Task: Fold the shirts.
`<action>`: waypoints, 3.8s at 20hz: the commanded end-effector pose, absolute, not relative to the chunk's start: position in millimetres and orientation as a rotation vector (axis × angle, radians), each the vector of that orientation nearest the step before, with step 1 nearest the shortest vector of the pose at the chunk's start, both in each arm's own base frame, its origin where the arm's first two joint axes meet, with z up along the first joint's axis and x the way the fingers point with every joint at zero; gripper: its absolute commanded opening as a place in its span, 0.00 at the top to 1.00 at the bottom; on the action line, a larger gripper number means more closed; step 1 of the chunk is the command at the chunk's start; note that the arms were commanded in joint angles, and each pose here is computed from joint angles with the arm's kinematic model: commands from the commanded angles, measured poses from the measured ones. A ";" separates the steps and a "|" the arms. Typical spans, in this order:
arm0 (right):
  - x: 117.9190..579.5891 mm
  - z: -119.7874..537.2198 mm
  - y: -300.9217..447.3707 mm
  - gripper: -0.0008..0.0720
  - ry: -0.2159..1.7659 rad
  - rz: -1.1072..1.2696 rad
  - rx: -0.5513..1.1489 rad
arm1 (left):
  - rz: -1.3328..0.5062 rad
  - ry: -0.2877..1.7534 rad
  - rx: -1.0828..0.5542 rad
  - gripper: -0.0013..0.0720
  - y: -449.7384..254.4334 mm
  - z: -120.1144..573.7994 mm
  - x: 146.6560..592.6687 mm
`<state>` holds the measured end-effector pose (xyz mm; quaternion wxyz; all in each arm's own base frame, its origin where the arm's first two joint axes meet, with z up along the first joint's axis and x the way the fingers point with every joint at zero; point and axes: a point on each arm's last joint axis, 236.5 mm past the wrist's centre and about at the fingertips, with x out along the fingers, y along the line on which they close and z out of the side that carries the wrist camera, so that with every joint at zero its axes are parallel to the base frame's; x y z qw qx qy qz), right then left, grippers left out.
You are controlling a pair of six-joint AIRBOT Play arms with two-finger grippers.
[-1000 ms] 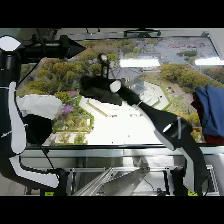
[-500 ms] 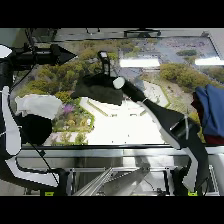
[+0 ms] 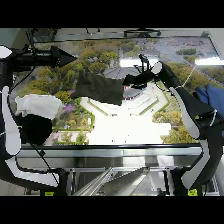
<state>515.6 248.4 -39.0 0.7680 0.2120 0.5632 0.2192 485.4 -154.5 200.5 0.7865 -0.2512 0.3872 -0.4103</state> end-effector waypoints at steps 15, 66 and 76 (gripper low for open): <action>518.1 -45.5 348.5 0.96 1.130 0.727 0.835 | -0.892 0.846 -0.527 0.97 -154.3 197.4 482.7; 230.3 14.0 -229.3 0.03 1.313 -0.509 1.159 | -0.857 0.877 -0.608 0.97 -154.5 191.2 492.3; 310.8 110.2 -77.5 0.96 1.235 -0.037 0.618 | -0.989 0.895 -0.459 0.97 -170.2 246.6 436.8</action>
